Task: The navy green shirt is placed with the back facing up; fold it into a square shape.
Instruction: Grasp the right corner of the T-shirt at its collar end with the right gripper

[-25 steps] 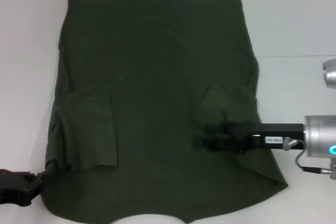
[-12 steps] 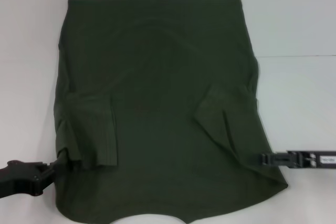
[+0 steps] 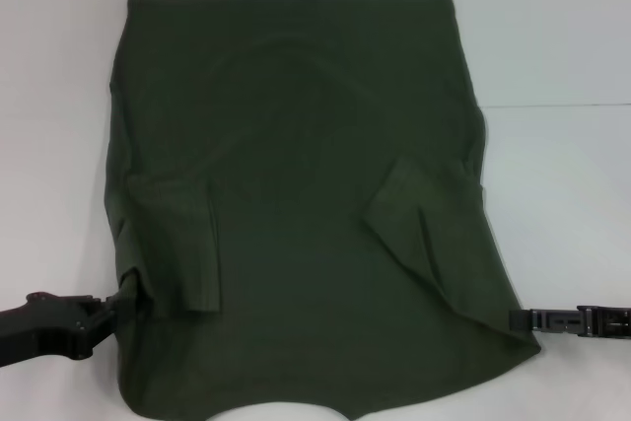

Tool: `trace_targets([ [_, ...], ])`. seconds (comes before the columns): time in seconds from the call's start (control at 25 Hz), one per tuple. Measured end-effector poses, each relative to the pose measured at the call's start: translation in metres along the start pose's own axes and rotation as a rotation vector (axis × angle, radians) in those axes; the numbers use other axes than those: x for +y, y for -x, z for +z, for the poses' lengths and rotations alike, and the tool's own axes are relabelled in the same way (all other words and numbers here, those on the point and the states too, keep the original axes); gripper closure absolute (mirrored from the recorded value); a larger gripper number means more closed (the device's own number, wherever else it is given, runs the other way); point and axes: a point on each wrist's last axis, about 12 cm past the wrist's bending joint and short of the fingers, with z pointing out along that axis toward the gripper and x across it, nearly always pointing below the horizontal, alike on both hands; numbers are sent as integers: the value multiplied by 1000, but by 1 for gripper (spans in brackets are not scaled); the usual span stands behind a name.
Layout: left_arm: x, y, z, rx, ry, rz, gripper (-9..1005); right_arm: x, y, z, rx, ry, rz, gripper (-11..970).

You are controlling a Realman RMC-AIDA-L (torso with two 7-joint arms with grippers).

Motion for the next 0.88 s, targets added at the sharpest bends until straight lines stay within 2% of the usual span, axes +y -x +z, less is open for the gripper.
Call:
trace_targets([
  [0.4, 0, 0, 0, 0, 4, 2, 959, 2, -2, 4, 14, 9, 0, 94],
  [0.88, 1, 0, 0, -3, 11, -3, 959, 12, -6, 11, 76, 51, -3, 94],
])
